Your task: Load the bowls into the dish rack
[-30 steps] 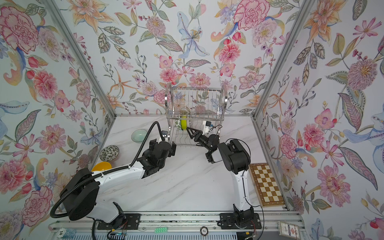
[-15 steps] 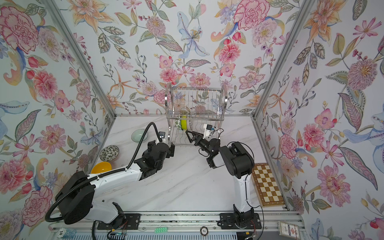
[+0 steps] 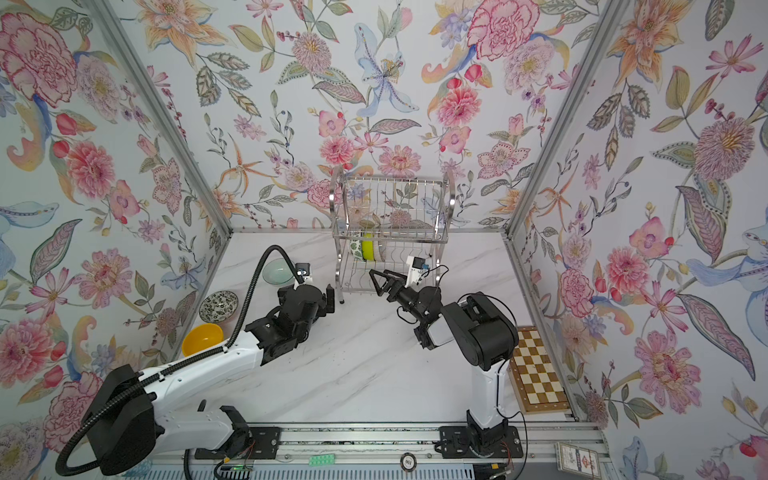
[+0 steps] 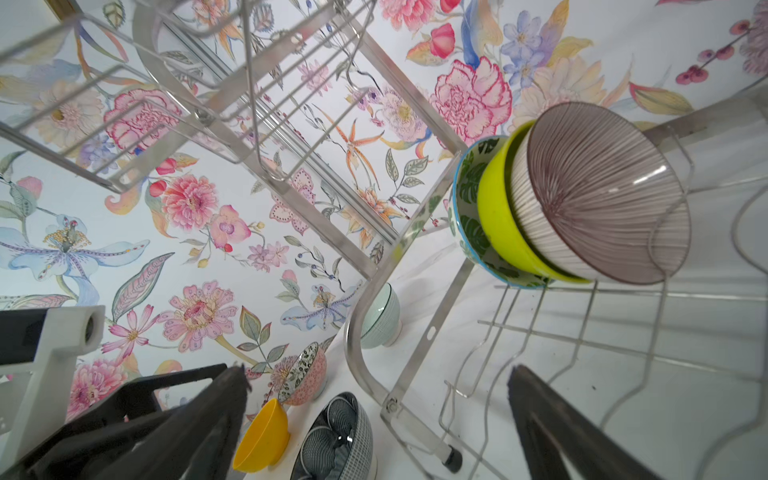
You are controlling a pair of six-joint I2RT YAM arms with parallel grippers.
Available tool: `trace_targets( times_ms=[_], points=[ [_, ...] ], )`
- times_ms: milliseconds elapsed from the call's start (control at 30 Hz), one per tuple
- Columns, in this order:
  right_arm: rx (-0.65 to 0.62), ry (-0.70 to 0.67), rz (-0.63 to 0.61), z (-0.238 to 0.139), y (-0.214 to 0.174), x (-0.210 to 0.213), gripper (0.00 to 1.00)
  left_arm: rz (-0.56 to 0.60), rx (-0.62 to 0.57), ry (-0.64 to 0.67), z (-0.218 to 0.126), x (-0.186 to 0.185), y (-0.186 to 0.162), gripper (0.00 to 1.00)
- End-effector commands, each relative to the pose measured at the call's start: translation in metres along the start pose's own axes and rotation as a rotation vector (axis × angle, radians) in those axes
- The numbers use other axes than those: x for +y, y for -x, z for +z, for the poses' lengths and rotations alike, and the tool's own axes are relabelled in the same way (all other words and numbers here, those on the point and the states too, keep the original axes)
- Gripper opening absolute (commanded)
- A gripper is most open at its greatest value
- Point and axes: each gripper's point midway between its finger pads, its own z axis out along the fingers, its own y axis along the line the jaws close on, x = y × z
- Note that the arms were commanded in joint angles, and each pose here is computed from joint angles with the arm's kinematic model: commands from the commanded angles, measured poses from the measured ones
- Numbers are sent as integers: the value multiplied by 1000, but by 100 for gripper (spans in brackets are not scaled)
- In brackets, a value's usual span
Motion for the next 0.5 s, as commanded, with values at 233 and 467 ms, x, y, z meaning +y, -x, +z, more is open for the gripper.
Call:
trace_targets(
  times_ms=[233, 467],
  points=[
    [214, -112, -368, 23, -53, 46, 99, -208, 186, 313, -10, 129, -43, 99],
    [274, -144, -544, 52, -71, 62, 99, -354, 249, 454, -12, 206, -61, 98]
  ],
)
